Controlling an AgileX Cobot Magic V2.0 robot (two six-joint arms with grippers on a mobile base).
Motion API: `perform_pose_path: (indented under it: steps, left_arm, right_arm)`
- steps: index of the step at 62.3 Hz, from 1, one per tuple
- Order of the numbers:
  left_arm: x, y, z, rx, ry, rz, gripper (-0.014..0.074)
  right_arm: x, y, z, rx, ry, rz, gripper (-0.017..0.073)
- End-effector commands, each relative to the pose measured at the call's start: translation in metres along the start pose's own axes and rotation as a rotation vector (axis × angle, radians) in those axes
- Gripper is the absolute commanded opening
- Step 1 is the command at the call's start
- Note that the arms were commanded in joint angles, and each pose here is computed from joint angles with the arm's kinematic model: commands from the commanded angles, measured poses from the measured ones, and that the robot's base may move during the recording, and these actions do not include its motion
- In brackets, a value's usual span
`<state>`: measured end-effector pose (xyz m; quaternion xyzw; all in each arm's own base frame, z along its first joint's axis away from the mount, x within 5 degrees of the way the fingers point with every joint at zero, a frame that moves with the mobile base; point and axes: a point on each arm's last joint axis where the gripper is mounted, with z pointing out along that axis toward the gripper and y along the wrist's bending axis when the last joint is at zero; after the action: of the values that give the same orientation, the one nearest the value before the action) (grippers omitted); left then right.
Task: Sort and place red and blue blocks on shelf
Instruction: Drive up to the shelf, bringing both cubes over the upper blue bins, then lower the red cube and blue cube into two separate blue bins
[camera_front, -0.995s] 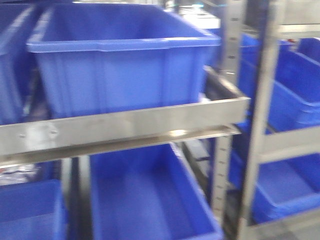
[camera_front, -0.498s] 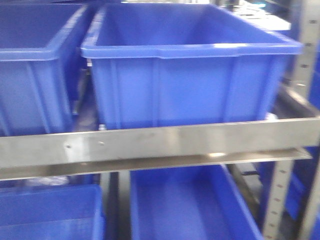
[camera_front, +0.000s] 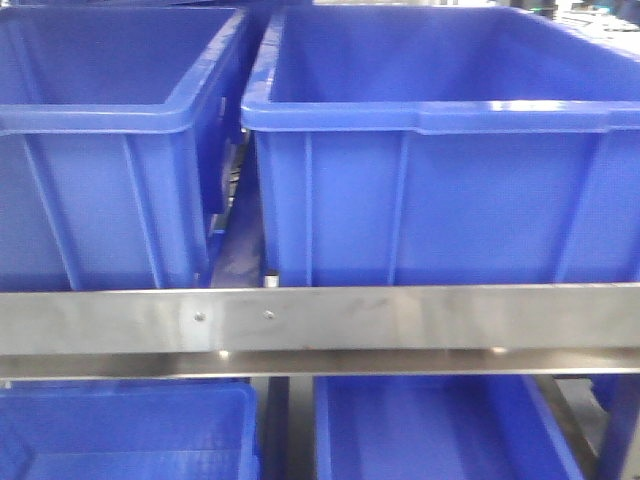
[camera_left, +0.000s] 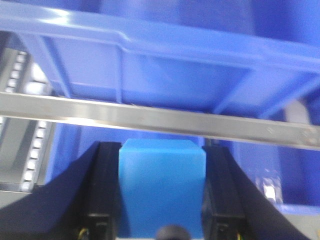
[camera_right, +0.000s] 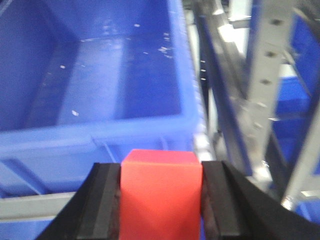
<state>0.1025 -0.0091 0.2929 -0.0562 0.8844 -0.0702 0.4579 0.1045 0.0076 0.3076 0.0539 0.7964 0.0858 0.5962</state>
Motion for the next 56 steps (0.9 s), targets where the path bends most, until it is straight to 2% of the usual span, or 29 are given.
perform_pose_path:
  steps: [1, 56]
  left_arm:
    - [-0.0138, -0.0034, -0.0050, 0.025, -0.096, -0.014, 0.0125]
    - [-0.0138, -0.0034, -0.0050, 0.025, -0.096, -0.014, 0.0125]
  right_arm:
    - [-0.0169, 0.0022, -0.0038, -0.010, -0.116, -0.013, 0.0049]
    - [-0.0169, 0.0022, -0.0038, -0.010, -0.116, -0.013, 0.0049]
